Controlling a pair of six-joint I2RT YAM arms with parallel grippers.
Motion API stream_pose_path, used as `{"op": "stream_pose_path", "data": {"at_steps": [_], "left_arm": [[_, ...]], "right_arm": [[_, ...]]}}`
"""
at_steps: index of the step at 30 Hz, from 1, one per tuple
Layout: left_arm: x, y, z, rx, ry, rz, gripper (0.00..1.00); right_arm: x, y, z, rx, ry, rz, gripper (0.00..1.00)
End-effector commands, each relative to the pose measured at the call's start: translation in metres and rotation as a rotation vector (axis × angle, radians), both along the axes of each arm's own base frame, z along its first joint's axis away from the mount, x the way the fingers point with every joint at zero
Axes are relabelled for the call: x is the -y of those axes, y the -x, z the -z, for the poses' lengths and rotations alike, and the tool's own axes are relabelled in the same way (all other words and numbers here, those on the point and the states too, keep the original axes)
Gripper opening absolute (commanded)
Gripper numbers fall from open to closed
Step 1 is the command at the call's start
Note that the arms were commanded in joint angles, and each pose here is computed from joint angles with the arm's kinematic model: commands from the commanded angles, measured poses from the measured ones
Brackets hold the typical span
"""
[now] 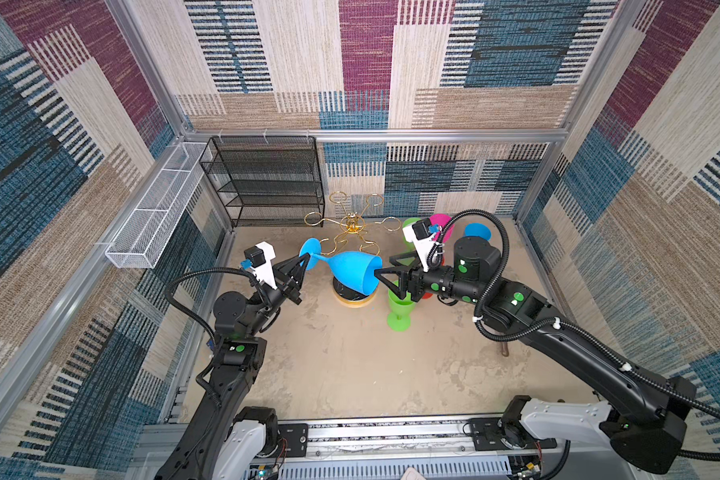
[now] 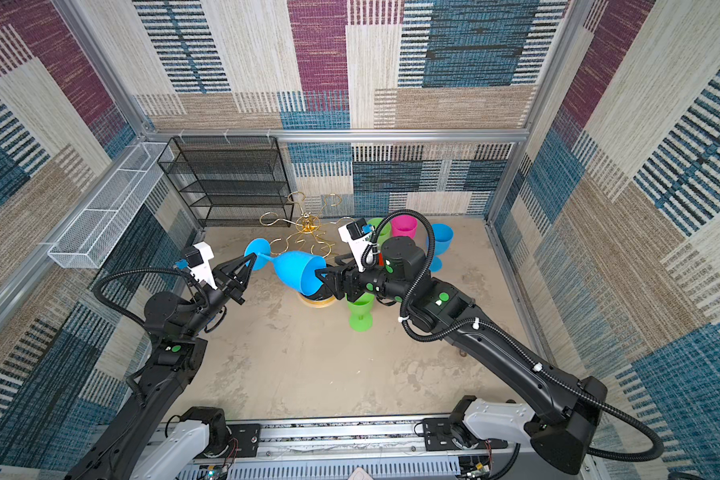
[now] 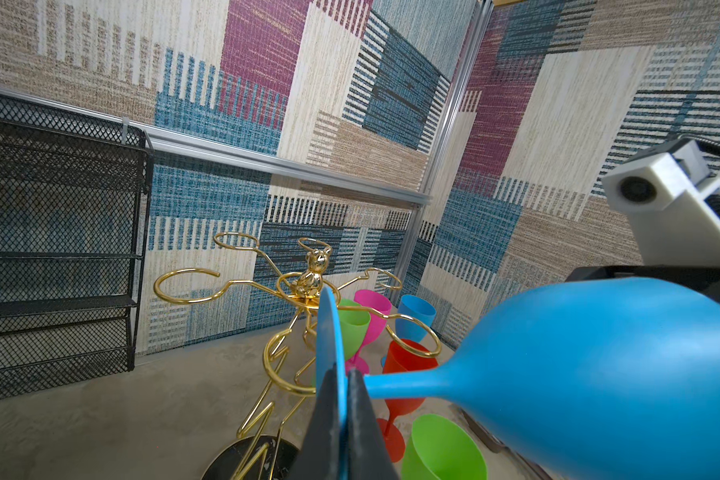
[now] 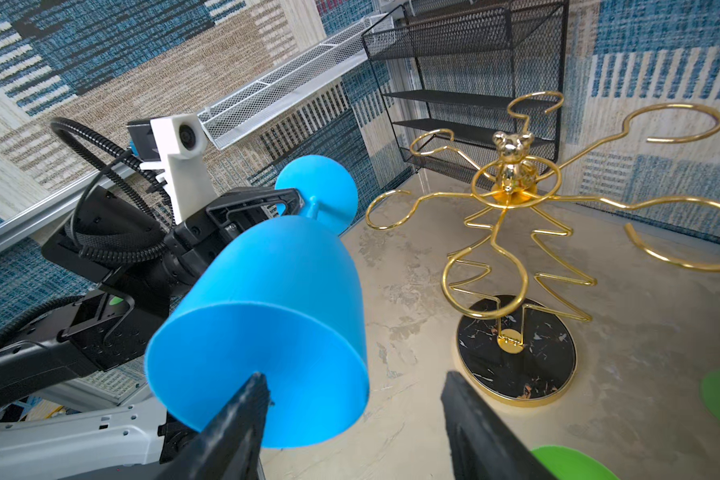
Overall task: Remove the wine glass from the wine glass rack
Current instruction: 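Turn the blue glass upright and lower it onto the table with the right gripper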
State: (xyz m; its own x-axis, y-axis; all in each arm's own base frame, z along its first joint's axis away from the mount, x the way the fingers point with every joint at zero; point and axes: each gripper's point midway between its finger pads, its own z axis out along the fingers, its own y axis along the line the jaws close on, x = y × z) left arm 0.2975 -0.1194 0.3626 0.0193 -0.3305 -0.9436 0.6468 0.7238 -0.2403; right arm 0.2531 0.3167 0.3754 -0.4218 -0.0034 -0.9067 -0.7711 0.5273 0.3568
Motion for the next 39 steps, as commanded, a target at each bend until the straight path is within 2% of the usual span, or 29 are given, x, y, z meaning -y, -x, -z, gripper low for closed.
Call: {"op": "stream_pose_path", "data": {"at_steps": [1,5,7,13,14,16,17,18,20,23,30,36,39], "left_arm": [[0.009,0.01,-0.008,0.019,0.03,0.081,0.0],[0.01,0.01,-0.003,0.006,0.053,0.095,0.0],[0.011,0.008,0.001,-0.006,0.06,0.105,0.0],[0.009,0.005,0.008,-0.021,0.071,0.092,0.0],[0.008,0.005,0.008,-0.022,0.07,0.083,0.06],[0.005,0.004,0.011,-0.028,0.062,0.057,0.28],[0.003,0.002,0.015,-0.039,0.058,0.042,0.44],[-0.005,-0.002,0.018,-0.046,0.067,-0.015,0.65],[-0.014,-0.006,0.023,-0.05,0.068,-0.075,0.83],[-0.033,-0.012,0.028,-0.06,0.091,-0.182,0.9],[-0.082,-0.027,0.064,-0.128,0.141,-0.436,0.93],[-0.095,-0.029,0.072,-0.12,0.137,-0.491,0.93],[-0.096,-0.03,0.073,-0.117,0.126,-0.496,0.93]], "right_arm": [[-0.009,-0.006,-0.008,0.017,-0.036,0.005,0.57],[-0.019,-0.005,-0.008,0.018,-0.037,-0.02,0.4],[-0.021,-0.004,-0.008,0.016,-0.032,-0.023,0.28],[-0.02,-0.003,-0.003,-0.009,-0.002,-0.014,0.0],[-0.017,-0.004,-0.003,-0.012,0.007,-0.001,0.0],[-0.008,-0.003,-0.009,-0.003,0.027,0.029,0.0],[-0.002,-0.002,-0.013,0.001,0.039,0.047,0.0],[0.004,0.0,-0.019,0.014,0.047,0.057,0.0],[0.015,0.004,-0.025,0.024,0.077,0.077,0.0],[0.029,0.008,-0.023,0.013,0.149,0.108,0.0],[0.04,0.032,-0.008,-0.034,0.279,0.087,0.0],[0.031,0.045,0.038,-0.118,0.432,0.042,0.0],[0.03,0.039,0.06,-0.156,0.51,0.06,0.0]]}}
